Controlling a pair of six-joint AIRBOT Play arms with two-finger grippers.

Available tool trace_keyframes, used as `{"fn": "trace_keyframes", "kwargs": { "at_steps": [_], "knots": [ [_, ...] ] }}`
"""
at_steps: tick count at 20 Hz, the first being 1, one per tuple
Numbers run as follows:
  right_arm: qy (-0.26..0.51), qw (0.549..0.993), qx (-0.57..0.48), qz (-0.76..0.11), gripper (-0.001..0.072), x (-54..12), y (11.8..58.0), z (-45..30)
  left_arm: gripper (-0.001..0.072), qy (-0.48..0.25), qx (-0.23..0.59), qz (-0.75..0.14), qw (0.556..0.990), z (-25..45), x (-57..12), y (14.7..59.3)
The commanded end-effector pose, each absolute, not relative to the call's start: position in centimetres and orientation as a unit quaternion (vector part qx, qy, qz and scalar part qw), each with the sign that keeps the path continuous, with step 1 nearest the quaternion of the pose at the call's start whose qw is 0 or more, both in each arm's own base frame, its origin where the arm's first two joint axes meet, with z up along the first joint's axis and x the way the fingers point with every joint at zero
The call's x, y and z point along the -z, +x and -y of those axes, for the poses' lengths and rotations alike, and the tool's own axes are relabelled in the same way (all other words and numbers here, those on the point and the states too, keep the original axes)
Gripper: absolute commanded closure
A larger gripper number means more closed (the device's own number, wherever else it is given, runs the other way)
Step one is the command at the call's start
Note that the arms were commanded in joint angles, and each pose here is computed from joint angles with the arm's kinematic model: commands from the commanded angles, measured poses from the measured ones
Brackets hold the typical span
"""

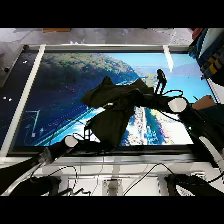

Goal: Fold the clothes and pants, and hang the long-sleeved shirts on hangers.

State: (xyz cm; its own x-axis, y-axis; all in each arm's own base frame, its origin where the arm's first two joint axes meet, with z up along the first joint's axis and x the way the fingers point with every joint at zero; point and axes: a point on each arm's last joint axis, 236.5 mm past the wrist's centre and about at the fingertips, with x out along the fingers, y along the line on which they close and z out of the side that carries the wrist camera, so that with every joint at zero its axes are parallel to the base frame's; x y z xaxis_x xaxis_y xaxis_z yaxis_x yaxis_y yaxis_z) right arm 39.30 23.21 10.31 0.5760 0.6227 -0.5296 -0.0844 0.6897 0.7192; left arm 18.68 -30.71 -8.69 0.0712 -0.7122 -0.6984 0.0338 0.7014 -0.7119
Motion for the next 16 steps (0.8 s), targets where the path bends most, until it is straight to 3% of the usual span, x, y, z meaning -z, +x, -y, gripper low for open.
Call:
{"fn": "trace_keyframes", "kwargs": {
  "at_steps": [1, 5, 7, 10, 11, 16],
  "knots": [
    [0.334, 0.822, -0.215, -0.408, 0.0674, -10.4, 39.3, -23.3, 0.0129, -0.268, 0.270, -0.630, 0.677, 32.3, 9.6, 19.9],
    [0.334, 0.822, -0.215, -0.407, 0.0674, -10.4, 39.3, -23.3, 0.0155, -0.267, 0.268, -0.632, 0.677, 32.5, 9.8, 20.2],
    [0.334, 0.822, -0.215, -0.407, 0.0674, -10.4, 39.3, -23.3, 0.0376, -0.267, 0.268, -0.632, 0.677, 32.5, 9.8, 20.2],
    [0.334, 0.823, -0.215, -0.407, 0.0674, -10.4, 39.3, -23.3, 0.0647, -0.267, 0.268, -0.632, 0.676, 32.5, 9.8, 20.2],
    [0.334, 0.823, -0.215, -0.407, 0.0674, -10.4, 39.3, -23.3, 0.0700, -0.268, 0.268, -0.632, 0.676, 32.6, 9.8, 20.2],
    [0.339, 0.831, -0.210, -0.387, 0.0673, -11.2, 40.2, -22.9, 0.0700, -0.276, 0.291, -0.615, 0.679, 33.4, 7.9, 20.9]
  ]
}}
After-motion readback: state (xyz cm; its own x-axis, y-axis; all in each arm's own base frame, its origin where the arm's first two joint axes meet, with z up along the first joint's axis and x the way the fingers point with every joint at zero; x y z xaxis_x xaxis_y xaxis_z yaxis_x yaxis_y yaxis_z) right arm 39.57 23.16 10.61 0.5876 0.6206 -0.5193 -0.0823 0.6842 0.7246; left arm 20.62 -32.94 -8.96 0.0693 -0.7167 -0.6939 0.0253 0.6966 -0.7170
